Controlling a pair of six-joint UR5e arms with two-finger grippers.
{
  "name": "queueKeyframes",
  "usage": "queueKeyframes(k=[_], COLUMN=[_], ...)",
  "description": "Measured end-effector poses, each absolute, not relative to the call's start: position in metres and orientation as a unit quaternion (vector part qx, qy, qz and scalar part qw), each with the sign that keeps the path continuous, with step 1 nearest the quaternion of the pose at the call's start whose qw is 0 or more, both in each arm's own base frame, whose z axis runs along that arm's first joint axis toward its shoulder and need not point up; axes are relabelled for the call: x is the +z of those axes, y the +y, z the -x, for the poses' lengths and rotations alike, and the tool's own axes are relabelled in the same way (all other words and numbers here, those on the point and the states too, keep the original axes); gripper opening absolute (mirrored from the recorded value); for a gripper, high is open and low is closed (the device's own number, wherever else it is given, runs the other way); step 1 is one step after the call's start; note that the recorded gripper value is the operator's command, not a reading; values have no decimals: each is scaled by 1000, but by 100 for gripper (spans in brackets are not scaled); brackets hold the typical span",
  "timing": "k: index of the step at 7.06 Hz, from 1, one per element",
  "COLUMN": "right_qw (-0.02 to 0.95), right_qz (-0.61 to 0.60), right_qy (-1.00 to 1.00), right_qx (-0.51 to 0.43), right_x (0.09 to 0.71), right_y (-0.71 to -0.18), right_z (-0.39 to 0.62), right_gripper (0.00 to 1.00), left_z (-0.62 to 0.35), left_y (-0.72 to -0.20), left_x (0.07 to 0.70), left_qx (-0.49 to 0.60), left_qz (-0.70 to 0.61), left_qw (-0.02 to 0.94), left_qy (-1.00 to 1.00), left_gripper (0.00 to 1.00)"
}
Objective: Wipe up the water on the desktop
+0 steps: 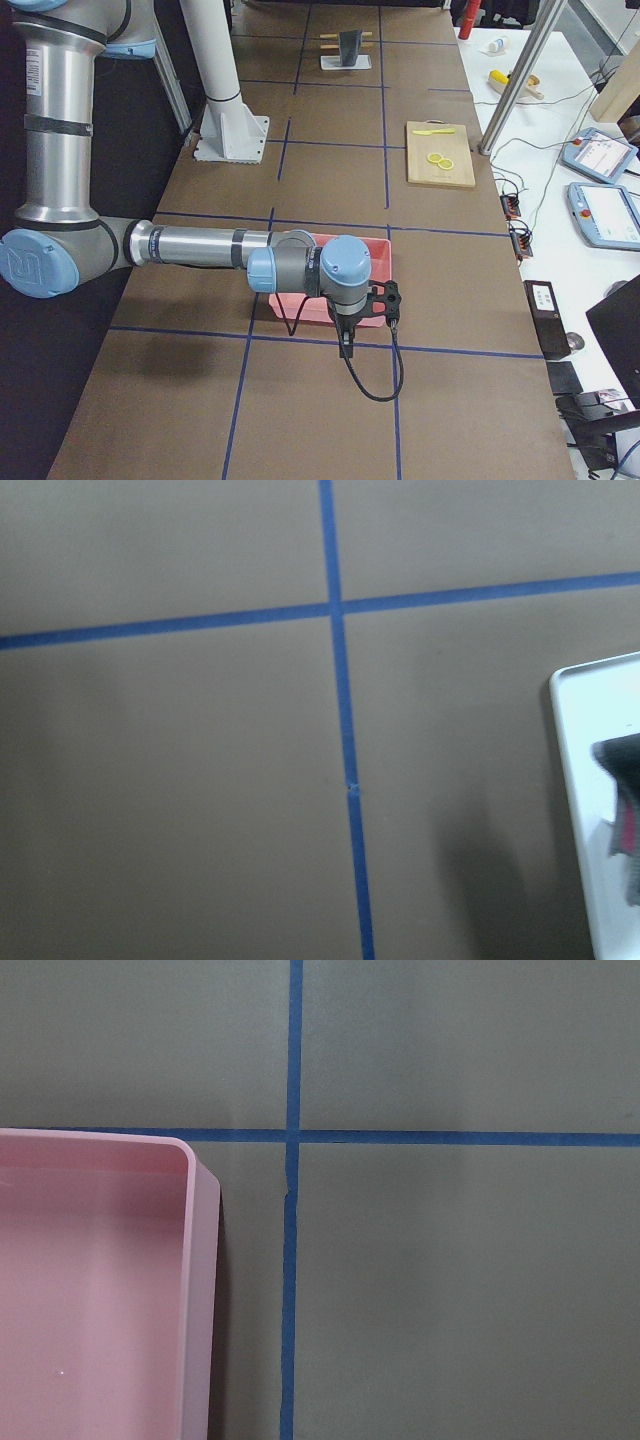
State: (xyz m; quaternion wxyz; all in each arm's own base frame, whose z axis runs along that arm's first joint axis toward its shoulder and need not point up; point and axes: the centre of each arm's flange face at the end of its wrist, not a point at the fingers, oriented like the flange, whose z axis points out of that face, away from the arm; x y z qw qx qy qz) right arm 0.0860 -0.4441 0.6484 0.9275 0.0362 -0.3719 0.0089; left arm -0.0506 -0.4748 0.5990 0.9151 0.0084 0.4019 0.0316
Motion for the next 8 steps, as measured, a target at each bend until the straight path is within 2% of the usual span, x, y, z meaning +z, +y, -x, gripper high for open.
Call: queueKeyframes(k=[5, 8], right_qw=[921, 919], right_qz=[-48, -51], right_qy=[-386, -391], right_qx=[5, 1], right_x=[634, 630], right_y=[-450, -451], right_z=[-84, -83], right_gripper=[100, 100], left_z=[-17, -76], left_y=[-462, -459], left_x=[542, 535], left_qx=[-64, -47], left_qz=[-32, -10], left_qw=[872, 866], left_qy=[485, 498], left_gripper=[100, 100])
